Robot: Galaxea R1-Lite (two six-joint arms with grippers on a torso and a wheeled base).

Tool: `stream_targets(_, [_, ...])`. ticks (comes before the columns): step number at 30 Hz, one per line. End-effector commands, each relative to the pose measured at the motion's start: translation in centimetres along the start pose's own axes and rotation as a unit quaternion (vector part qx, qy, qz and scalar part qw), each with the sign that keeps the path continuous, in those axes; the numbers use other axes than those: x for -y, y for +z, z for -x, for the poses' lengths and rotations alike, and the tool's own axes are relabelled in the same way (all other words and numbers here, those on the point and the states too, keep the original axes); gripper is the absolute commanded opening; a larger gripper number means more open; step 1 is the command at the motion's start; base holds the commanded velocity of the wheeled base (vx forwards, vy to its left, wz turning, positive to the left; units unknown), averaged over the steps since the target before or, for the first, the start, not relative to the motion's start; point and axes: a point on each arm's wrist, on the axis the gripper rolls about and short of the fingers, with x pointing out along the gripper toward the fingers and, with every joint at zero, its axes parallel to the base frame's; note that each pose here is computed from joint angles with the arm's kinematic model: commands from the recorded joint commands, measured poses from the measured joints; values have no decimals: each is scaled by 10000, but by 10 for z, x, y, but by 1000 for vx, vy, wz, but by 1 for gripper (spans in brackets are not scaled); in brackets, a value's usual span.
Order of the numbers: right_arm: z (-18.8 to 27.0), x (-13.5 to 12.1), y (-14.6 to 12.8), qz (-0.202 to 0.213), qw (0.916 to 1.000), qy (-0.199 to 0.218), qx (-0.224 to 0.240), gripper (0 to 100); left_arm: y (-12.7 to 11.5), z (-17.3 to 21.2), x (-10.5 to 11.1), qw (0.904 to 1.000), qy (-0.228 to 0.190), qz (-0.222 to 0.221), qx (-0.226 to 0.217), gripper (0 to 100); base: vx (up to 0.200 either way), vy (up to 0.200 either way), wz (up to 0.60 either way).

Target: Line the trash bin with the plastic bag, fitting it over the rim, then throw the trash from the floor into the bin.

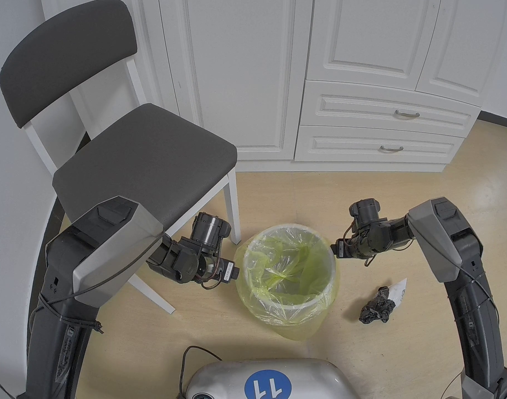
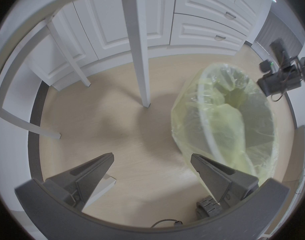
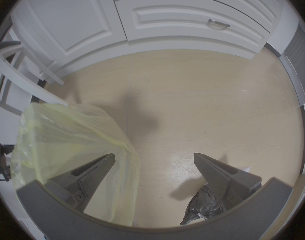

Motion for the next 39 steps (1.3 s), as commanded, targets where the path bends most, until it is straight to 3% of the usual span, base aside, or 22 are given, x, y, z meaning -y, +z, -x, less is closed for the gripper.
stream_targets(1, [-52, 7, -47, 335, 9961, -241, -778, 100, 10, 30, 10, 9994, -115, -71, 306, 100, 0, 0, 0])
stream_targets(10, [-52, 8, -46, 315, 9962, -262, -774, 100, 21, 44, 14, 9979, -177, -70, 612, 100, 0, 0, 0])
stream_targets(17, [-50, 8, -44, 222, 9965, -268, -765, 100, 26, 50, 31, 9966, -325, -174, 740, 100, 0, 0, 0])
stream_targets(26, [-49, 9, -41, 138, 9969, -275, -725, 100, 18, 9, 47, 9970, -349, -248, 644, 100, 0, 0, 0])
stream_targets(35, [-48, 12, -39, 98, 9971, -294, -693, 100, 13, 5, 44, 9982, -298, -257, 463, 100, 0, 0, 0])
stream_targets(39, [-48, 13, -38, 90, 9972, -290, -686, 100, 8, 26, 34, 9989, -179, -234, 361, 100, 0, 0, 0])
